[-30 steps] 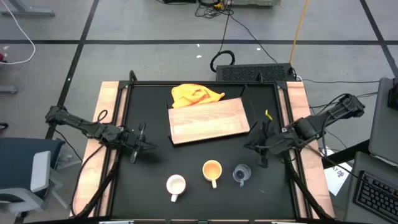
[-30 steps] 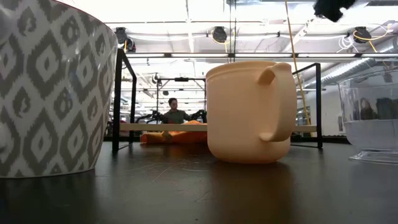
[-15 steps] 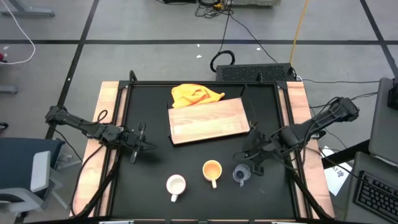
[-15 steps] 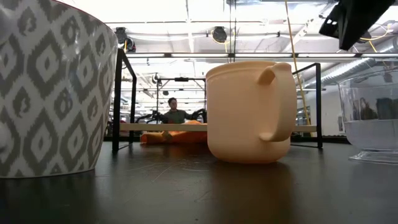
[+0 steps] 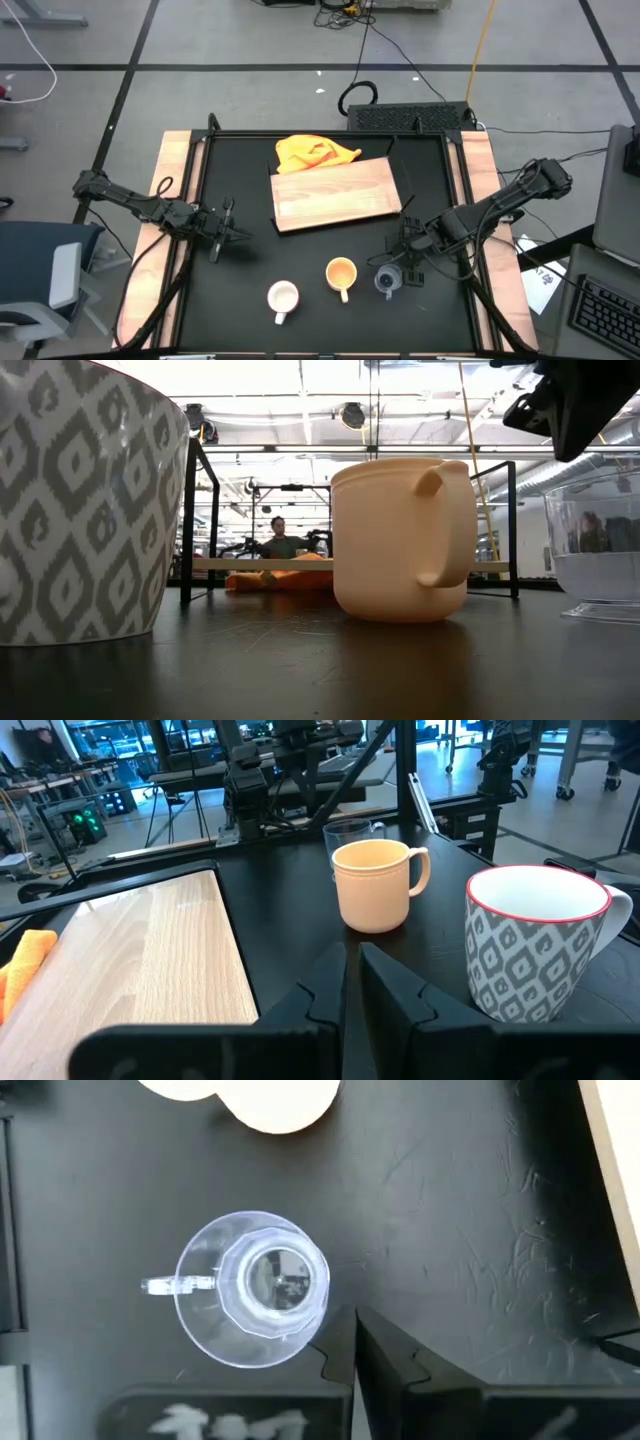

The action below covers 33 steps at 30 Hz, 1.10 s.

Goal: Stack small to large cups/mugs on shelf
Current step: Put the transparent mug on the shelf

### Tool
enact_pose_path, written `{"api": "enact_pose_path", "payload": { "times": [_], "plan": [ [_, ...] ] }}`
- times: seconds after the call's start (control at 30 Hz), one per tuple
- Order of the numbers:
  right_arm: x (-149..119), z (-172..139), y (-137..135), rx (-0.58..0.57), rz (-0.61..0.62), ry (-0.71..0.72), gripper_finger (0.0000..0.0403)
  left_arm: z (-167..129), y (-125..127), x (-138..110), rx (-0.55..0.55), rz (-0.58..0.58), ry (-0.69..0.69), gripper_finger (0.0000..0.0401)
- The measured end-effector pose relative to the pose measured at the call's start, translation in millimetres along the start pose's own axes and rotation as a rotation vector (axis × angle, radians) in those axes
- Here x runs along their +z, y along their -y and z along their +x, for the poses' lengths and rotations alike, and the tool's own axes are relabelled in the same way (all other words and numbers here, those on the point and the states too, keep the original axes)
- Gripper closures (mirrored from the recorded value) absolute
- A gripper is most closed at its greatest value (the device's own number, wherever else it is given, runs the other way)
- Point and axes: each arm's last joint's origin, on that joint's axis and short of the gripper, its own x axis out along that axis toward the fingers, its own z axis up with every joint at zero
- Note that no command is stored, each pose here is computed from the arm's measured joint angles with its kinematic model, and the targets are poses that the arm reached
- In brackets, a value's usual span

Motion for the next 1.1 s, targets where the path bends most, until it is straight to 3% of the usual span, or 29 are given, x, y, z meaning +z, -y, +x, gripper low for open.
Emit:
{"api": "enact_pose_path", "payload": {
  "times": [0.57,0.8,1.1],
  "plan": [
    [5.5,-0.2,-9.1,0.072,-0.032,0.067,0.0392,0.0,0.0,0.0,0.0,0.0,0.0,0.0366],
    [7.0,-0.5,-12.0,0.132,-0.029,0.067,0.0337,0.0,0.0,0.0,0.0,0.0,0.0,0.0366],
    [-4.4,16.7,-4.2,0.099,-0.022,0.016,0.0247,0.0,0.0,0.0,0.001,0.0,0.0,0.0366]
  ]
}}
